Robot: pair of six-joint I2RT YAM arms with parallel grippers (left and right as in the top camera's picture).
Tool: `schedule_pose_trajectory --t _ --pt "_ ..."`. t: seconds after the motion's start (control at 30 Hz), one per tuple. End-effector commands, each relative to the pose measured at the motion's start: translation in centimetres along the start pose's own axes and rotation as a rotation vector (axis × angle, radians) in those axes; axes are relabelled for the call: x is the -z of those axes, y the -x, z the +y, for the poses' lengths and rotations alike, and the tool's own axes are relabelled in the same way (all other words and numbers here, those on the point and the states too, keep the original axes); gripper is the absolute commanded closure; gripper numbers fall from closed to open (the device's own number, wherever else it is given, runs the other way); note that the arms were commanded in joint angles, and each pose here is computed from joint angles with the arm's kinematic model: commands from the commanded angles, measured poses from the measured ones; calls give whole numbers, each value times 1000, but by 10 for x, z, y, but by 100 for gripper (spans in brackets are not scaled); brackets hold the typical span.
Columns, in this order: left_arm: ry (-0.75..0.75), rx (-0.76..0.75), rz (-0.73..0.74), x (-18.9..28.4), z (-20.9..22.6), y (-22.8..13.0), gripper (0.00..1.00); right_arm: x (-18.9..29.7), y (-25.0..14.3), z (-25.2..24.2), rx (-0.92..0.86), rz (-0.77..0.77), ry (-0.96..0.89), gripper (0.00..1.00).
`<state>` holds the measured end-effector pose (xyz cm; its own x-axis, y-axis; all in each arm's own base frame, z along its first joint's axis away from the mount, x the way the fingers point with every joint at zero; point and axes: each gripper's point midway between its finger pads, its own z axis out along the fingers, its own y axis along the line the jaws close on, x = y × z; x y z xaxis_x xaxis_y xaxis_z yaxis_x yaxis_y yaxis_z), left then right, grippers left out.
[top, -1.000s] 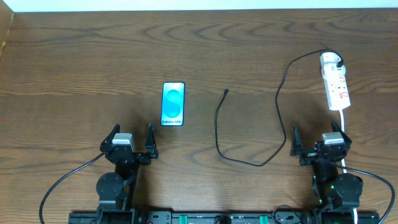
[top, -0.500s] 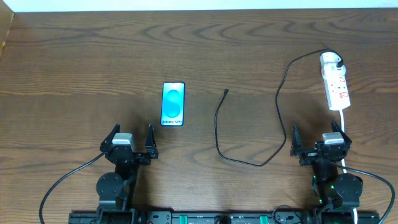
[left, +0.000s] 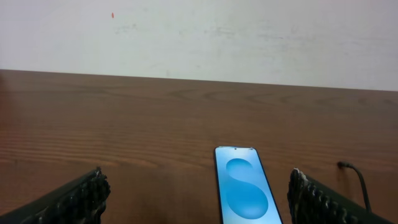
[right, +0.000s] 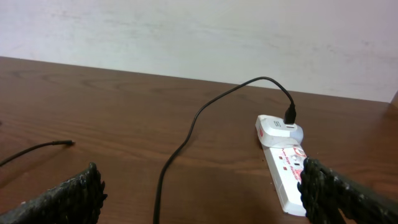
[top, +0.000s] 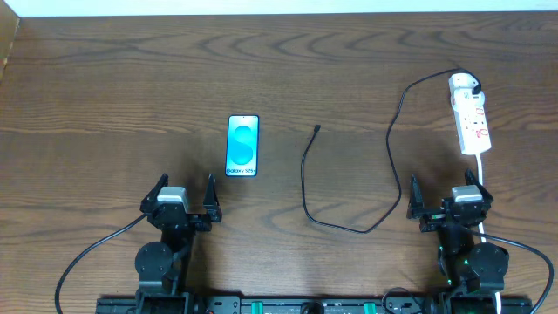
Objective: Plug charger to phone and switch on socket
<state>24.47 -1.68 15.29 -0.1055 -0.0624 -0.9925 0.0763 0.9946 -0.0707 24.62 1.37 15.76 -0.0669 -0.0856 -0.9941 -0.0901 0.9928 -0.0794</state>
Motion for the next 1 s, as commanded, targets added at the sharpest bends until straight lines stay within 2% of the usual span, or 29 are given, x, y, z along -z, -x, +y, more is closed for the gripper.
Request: schedule_pose_trajectory --t 0.0,0.27,0.63,0.97 --pt "-8 -10 45 0 0 -14 7 0 -1 0 -11 1 -4 1" --pt "-9 -12 33 0 -1 -10 7 0 -1 0 -11 1 -4 1" --pt "-5 -7 114 -6 -1 5 7 0 -1 0 -11 1 -4 1" --pt "-70 -14 194 -30 -15 48 7 0 -1 0 -11 1 -4 1"
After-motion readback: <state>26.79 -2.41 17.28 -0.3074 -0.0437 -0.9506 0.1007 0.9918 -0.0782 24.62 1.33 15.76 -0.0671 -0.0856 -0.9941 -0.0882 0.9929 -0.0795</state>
